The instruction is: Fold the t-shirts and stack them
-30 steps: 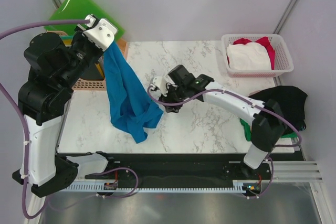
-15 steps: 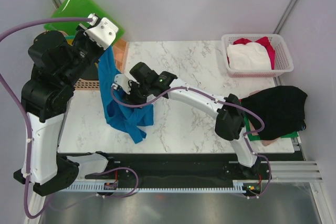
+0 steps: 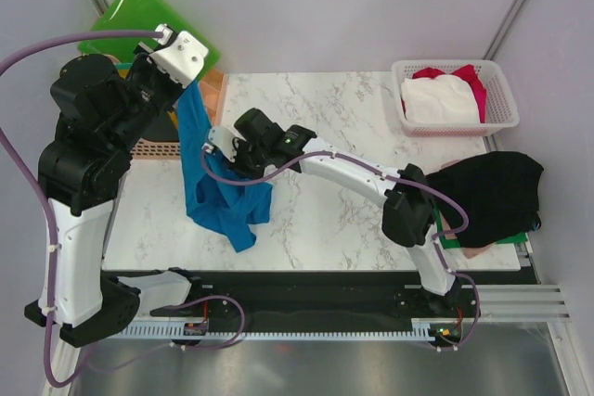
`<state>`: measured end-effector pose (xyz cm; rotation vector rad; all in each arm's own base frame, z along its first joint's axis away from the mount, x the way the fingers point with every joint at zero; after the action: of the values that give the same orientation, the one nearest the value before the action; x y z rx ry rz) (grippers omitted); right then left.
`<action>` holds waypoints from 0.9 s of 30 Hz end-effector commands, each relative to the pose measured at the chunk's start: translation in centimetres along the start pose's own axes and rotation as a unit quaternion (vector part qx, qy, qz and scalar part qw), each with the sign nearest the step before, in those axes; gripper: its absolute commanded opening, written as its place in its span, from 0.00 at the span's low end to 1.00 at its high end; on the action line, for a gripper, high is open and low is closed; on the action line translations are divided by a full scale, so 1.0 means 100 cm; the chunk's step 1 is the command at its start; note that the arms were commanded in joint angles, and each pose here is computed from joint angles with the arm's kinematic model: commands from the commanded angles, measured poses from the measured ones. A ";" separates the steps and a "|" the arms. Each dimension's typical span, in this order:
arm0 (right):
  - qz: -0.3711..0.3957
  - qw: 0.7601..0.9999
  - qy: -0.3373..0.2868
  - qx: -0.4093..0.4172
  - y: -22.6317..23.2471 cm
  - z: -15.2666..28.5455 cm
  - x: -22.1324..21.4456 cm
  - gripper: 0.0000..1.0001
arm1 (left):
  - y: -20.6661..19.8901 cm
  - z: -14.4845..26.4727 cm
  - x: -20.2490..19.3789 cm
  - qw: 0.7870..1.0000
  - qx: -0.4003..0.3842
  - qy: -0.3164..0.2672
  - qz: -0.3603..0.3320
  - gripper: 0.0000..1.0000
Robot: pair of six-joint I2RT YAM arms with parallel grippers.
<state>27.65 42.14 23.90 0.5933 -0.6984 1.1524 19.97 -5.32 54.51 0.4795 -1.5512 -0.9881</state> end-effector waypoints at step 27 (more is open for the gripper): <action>-0.055 0.997 -0.013 -0.044 -0.028 0.051 -0.054 0.19 | 0.008 0.013 -0.003 0.999 0.034 -0.014 -0.006 0.02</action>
<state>28.67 33.79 20.00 0.4784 -0.6356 1.0023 18.69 -4.26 53.81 0.4953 -1.5442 -0.9712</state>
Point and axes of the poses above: each gripper's point midway between its finger pads, its own z axis back along the fingers, its own y axis along the line the jaws close on, x = y × z, the point moved 9 cm from there along z, back along the fingers, and after that the axes turned 13 degrees about -z, right-handed, at the moved point
